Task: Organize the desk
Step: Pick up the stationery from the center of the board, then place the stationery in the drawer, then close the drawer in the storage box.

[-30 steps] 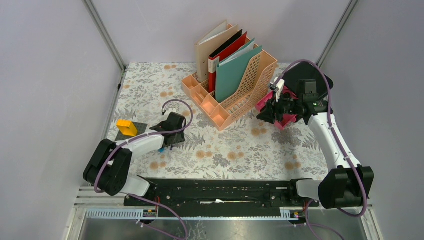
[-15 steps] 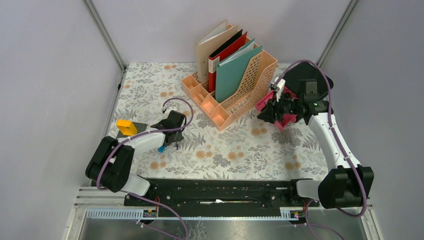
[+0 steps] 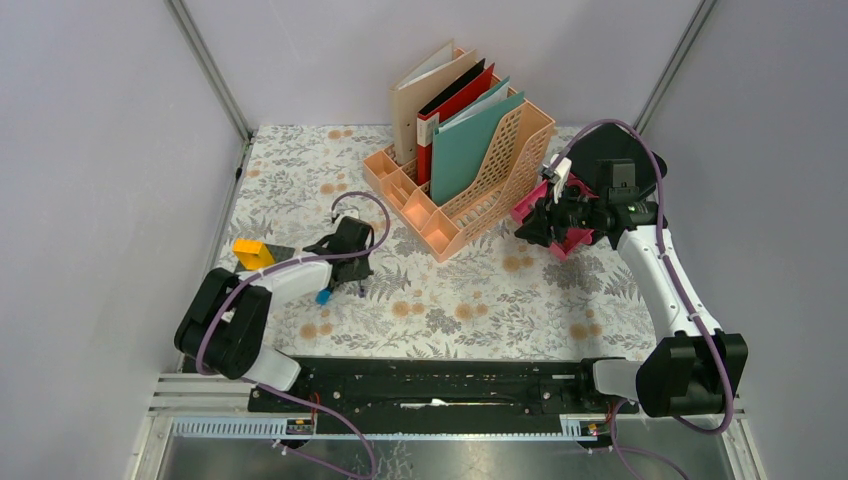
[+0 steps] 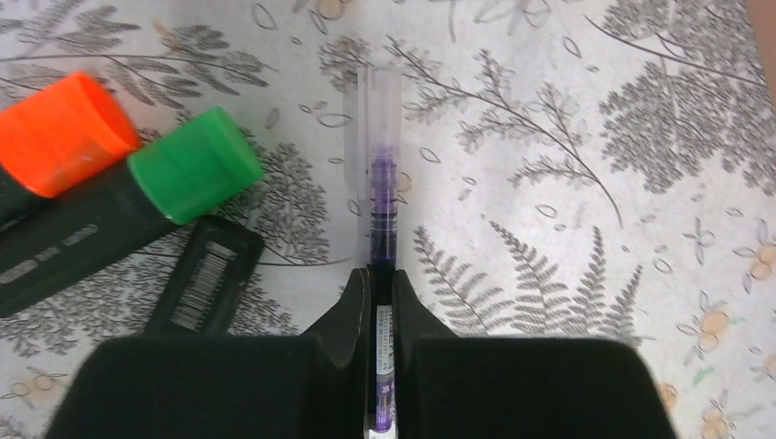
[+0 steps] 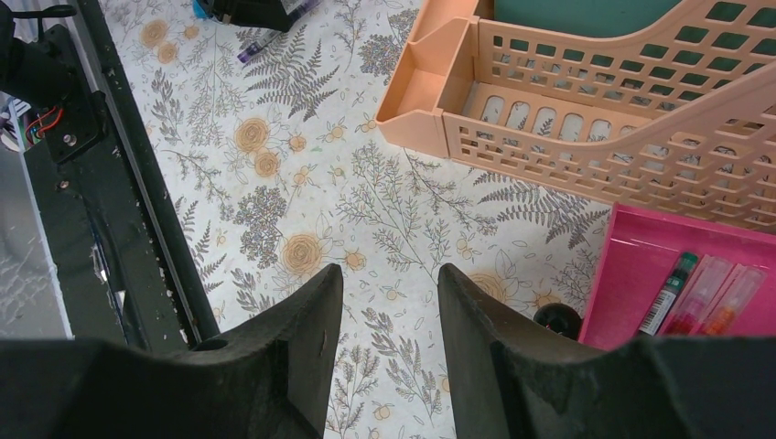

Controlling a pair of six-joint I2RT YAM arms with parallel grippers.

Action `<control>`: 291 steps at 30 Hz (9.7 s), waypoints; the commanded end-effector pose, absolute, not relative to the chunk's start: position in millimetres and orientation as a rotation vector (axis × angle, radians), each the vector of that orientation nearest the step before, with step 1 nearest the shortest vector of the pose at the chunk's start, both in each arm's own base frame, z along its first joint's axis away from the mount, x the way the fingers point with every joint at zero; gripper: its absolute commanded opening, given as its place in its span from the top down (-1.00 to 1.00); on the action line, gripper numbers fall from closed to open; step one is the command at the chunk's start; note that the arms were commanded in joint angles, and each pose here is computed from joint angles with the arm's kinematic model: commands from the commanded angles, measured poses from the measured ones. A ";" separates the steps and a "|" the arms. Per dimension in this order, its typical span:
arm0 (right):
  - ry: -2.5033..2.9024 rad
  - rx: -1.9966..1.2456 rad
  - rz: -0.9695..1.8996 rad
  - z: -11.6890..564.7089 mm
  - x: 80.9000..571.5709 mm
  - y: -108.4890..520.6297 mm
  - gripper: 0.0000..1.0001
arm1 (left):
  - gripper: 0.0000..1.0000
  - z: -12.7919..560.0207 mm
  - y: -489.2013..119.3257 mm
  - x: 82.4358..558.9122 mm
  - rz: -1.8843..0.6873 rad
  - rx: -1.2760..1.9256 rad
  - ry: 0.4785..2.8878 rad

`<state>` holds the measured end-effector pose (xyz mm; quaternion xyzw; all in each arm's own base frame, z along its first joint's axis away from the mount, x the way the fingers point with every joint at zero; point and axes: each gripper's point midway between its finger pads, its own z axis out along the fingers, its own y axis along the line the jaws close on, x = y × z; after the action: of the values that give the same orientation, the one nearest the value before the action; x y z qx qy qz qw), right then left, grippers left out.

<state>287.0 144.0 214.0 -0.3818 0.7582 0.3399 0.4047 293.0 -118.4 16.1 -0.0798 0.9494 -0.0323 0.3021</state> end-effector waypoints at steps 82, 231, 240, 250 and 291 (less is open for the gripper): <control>1.852 -0.840 1.639 193.4 233.3 281.4 0.92 | 0.66 259.3 -338.3 255.5 -1.458 -0.004 1.480; 2.227 -1.521 -0.591 52.7 337.5 82.1 0.65 | -0.97 158.7 -183.3 262.6 -0.536 -0.049 1.874; 2.135 -1.384 -0.810 89.7 363.6 58.6 0.24 | -0.97 158.3 -182.2 262.0 -0.535 -0.048 1.874; 2.181 -1.225 -0.811 112.8 389.7 22.1 0.04 | -0.97 157.6 -178.2 259.0 -0.535 -0.053 1.872; 2.324 -1.160 -0.586 98.3 394.4 -0.7 0.53 | -0.97 156.6 -177.9 258.5 -0.544 -0.053 1.874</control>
<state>384.1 16.1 100.3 -0.4325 0.8473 -0.1712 0.2562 256.6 -176.4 146.7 -0.0179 0.8086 -0.2155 0.5472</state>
